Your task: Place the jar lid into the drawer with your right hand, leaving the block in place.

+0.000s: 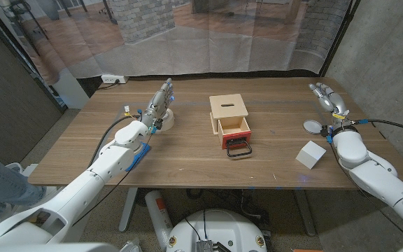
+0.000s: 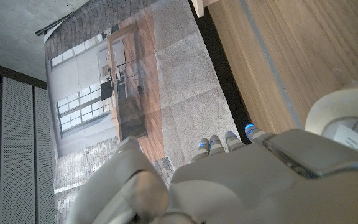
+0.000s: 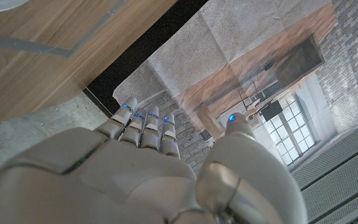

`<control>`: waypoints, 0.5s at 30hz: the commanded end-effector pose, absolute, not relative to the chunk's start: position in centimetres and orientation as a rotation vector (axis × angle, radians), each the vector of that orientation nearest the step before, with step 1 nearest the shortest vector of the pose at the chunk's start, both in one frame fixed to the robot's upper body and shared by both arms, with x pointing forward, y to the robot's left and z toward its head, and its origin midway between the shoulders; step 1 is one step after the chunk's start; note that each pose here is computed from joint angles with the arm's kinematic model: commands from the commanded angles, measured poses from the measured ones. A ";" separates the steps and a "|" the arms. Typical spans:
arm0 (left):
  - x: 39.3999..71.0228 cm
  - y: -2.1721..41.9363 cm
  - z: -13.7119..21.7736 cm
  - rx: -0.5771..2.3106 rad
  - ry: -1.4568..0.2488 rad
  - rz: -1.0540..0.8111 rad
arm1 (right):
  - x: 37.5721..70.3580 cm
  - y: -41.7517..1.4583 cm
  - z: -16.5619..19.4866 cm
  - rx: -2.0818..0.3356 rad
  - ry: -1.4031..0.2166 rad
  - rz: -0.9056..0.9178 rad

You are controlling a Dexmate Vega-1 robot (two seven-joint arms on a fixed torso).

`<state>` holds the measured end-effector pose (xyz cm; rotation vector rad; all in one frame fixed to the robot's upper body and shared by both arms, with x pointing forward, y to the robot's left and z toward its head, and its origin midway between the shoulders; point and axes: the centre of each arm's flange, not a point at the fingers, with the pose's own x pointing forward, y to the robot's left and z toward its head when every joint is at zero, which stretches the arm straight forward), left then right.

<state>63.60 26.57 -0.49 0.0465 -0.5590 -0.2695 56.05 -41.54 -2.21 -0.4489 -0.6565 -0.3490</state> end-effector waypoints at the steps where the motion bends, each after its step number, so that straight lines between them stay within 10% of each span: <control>1: 63.7 26.5 -0.8 0.040 -0.558 -0.270 | 55.7 -41.2 -2.2 -0.527 -0.660 -0.385; 15: 63.3 26.5 -1.2 0.040 -0.557 -0.257 | 55.4 -41.0 -2.0 -0.633 -0.645 -0.416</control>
